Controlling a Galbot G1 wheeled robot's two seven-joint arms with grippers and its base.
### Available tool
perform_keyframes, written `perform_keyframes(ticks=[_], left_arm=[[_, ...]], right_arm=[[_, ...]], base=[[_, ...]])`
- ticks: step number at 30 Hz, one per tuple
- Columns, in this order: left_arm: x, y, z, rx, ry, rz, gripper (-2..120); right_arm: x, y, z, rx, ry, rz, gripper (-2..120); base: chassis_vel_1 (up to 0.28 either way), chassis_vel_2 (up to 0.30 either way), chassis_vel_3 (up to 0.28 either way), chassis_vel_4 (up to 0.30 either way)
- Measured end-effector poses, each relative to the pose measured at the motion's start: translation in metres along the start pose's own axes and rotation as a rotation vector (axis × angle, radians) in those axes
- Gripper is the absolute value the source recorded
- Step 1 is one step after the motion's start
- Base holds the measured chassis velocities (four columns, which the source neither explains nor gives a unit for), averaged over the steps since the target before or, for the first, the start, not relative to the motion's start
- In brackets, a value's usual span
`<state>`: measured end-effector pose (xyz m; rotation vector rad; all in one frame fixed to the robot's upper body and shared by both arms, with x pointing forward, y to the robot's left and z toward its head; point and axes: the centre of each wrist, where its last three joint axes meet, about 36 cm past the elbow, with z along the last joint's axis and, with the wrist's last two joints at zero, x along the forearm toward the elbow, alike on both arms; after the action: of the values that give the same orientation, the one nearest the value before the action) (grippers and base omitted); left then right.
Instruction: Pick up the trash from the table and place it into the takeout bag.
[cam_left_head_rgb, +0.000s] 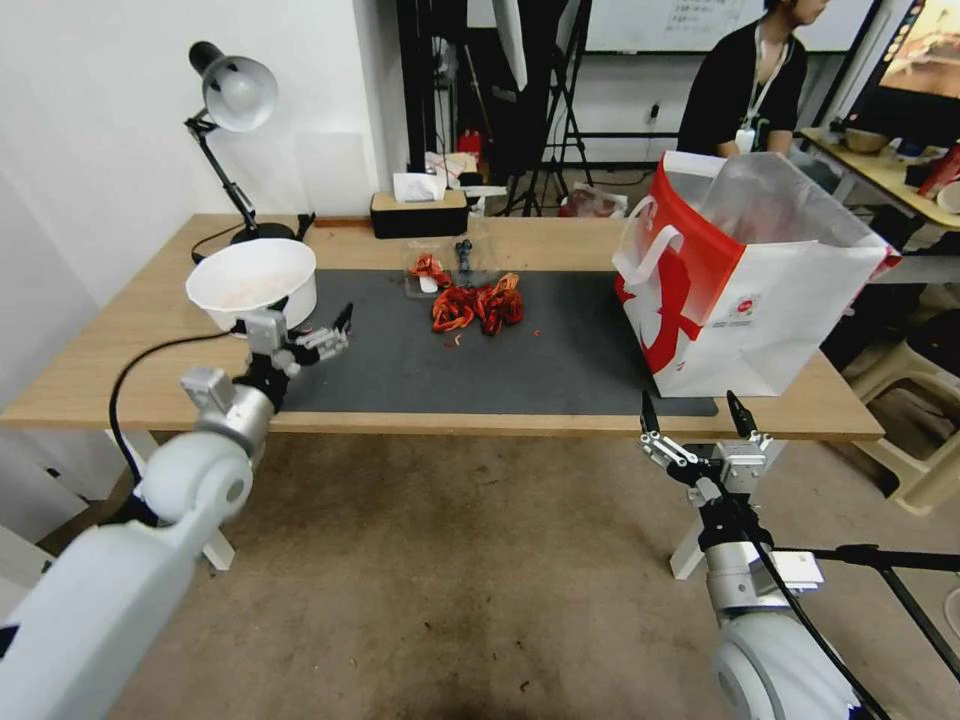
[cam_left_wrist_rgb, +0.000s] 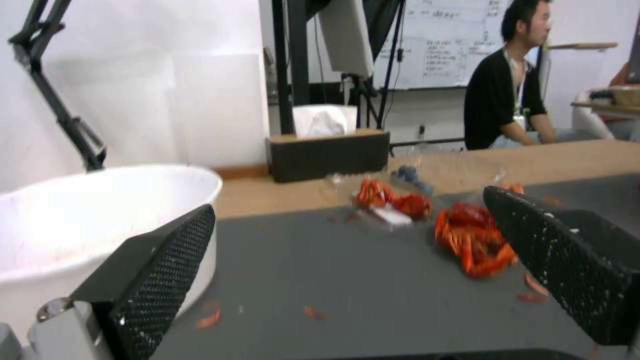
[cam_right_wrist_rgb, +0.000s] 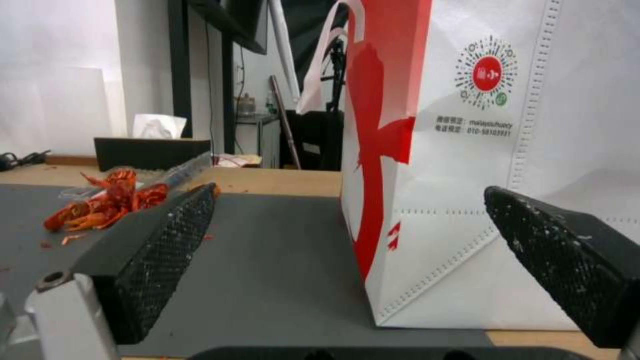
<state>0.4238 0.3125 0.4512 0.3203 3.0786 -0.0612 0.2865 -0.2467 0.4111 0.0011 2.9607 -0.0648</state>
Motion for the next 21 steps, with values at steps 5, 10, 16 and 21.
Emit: perform_keyframes(ticks=[5, 10, 16, 21], left_arm=[[0.023, -0.011, 0.013, 0.002, 0.013, -0.028, 100], [0.036, -0.012, 0.016, -0.003, 0.009, -0.054, 100], [0.055, -0.016, 0.025, -0.002, 0.001, -0.100, 100], [0.067, -0.019, 0.031, 0.002, -0.021, -0.135, 100]], right_arm=[[0.001, -0.001, 0.000, 0.000, -0.001, 0.005, 100], [0.002, 0.000, 0.000, -0.001, -0.001, 0.007, 100], [0.002, 0.001, 0.000, -0.003, -0.003, 0.008, 100], [0.003, 0.002, 0.001, -0.004, -0.001, 0.012, 100]], base=[[0.000, 0.000, 0.000, 0.000], [0.000, 0.000, 0.000, 0.000], [0.000, 0.000, 0.000, 0.000], [0.000, 0.000, 0.000, 0.000]])
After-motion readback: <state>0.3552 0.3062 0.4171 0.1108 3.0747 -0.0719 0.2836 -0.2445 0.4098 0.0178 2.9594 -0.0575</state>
